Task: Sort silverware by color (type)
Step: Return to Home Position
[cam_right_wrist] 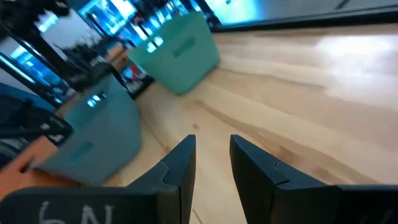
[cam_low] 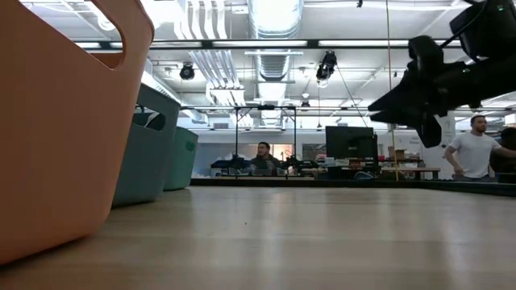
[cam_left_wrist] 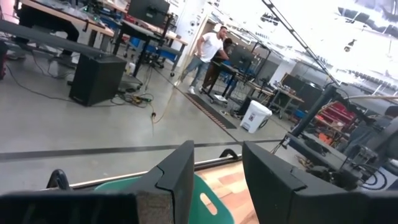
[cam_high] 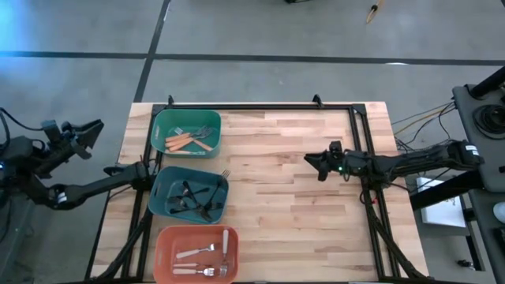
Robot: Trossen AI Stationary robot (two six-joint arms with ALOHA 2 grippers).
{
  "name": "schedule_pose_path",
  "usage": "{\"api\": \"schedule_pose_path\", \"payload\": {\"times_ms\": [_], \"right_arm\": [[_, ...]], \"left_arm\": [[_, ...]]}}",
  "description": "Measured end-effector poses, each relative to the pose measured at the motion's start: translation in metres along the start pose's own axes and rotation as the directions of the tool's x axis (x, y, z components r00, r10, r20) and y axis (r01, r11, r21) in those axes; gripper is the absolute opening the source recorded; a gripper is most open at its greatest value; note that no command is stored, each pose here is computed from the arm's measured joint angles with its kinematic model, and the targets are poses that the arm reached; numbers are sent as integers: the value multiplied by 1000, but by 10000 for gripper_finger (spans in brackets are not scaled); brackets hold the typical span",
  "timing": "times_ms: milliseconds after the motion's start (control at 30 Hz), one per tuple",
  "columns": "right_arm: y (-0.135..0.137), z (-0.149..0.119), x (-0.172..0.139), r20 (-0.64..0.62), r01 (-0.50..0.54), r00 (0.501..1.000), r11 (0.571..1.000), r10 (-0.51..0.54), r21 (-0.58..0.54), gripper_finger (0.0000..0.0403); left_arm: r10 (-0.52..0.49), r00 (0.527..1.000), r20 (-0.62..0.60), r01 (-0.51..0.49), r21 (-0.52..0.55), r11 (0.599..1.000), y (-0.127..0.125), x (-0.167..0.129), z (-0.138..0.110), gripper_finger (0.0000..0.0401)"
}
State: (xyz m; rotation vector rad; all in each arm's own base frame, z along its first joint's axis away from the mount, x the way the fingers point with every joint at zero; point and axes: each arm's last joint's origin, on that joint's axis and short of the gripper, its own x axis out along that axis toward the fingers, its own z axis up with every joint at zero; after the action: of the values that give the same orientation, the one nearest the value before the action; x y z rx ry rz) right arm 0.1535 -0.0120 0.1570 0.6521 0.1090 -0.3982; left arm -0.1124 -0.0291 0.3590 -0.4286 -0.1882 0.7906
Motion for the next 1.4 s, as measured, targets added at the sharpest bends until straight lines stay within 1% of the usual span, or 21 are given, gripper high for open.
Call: {"api": "schedule_pose_path", "payload": {"times_ms": [200, 400, 467, 600, 800, 933, 1033, 1200, 1333, 1367, 1400], "right_arm": [[-4, 2, -14, 77, -65, 995, 997, 63, 30, 91], [-7, 3, -23, 123, -102, 988, 994, 96, 44, 91], [-6, 5, -24, 133, -111, 986, 993, 104, 47, 91], [-6, 4, -24, 132, -110, 986, 993, 103, 47, 91], [-6, 4, -23, 130, -108, 986, 993, 102, 47, 91], [-6, 5, -24, 134, -111, 986, 993, 104, 47, 91], [-5, 7, -26, 150, -125, 982, 991, 116, 52, 91], [-3, 13, -33, 213, -179, 964, 981, 161, 68, 91], [-1, 19, -39, 262, -221, 945, 972, 194, 78, 91], [0, 19, -40, 269, -228, 942, 970, 199, 80, 91], [0, 20, -40, 273, -231, 941, 970, 201, 80, 91]], "left_arm": [[-6, 1000, 19, 6, -10, 1000, 4, -4, 1, 119], [-10, 1000, 19, 10, -11, 1000, 4, -2, 1, 119], [-4, 1000, 20, 4, -10, 1000, 1, 6, -3, 119], [-8, 1000, 29, 8, -15, 1000, -11, 41, -19, 119], [-5, 1000, 14, 5, -8, 1000, -21, 92, -56, 119], [33, 998, -62, -31, 35, 999, -19, 118, -90, 119], [80, 986, -144, -68, 87, 994, -13, 135, -120, 119], [170, 945, -281, -120, 184, 976, 2, 156, -174, 119], [236, 892, -386, -139, 263, 955, 16, 164, -213, 119], [223, 880, -420, -121, 256, 959, 16, 163, -215, 119], [174, 877, -448, -78, 226, 971, 14, 163, -214, 119]]}}
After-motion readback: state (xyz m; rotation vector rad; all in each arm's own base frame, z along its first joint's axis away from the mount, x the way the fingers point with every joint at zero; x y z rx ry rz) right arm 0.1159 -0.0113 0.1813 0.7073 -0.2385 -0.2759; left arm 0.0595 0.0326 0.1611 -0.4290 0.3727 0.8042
